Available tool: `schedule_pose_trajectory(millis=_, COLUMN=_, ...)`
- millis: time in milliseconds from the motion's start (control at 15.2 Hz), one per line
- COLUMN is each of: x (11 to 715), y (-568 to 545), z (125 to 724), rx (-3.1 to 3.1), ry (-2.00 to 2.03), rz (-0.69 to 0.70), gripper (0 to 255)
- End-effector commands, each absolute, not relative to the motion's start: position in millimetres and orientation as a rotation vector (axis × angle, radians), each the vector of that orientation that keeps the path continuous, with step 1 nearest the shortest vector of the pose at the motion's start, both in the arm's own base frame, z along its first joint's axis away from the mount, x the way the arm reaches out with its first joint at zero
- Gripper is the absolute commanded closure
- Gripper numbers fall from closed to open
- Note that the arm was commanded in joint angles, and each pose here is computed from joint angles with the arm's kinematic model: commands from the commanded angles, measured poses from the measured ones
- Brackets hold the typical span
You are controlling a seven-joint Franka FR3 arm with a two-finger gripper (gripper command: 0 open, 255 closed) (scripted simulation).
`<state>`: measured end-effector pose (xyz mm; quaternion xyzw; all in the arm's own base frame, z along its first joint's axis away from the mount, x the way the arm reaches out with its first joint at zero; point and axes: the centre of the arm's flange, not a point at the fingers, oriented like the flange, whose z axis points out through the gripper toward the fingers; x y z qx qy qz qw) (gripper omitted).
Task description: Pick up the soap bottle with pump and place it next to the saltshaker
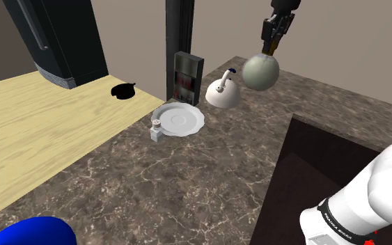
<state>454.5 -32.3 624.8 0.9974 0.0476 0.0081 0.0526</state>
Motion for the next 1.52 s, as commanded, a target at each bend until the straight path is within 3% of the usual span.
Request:
schedule_pose_trajectory(millis=0, x=449.3, y=-5.0, z=624.7, rx=3.032, ry=0.142, rz=0.025, gripper=255)
schedule_pose_trajectory(millis=1452, x=427.1, y=257.5, z=615.2, rx=3.032, ry=0.142, rz=0.025, gripper=255)
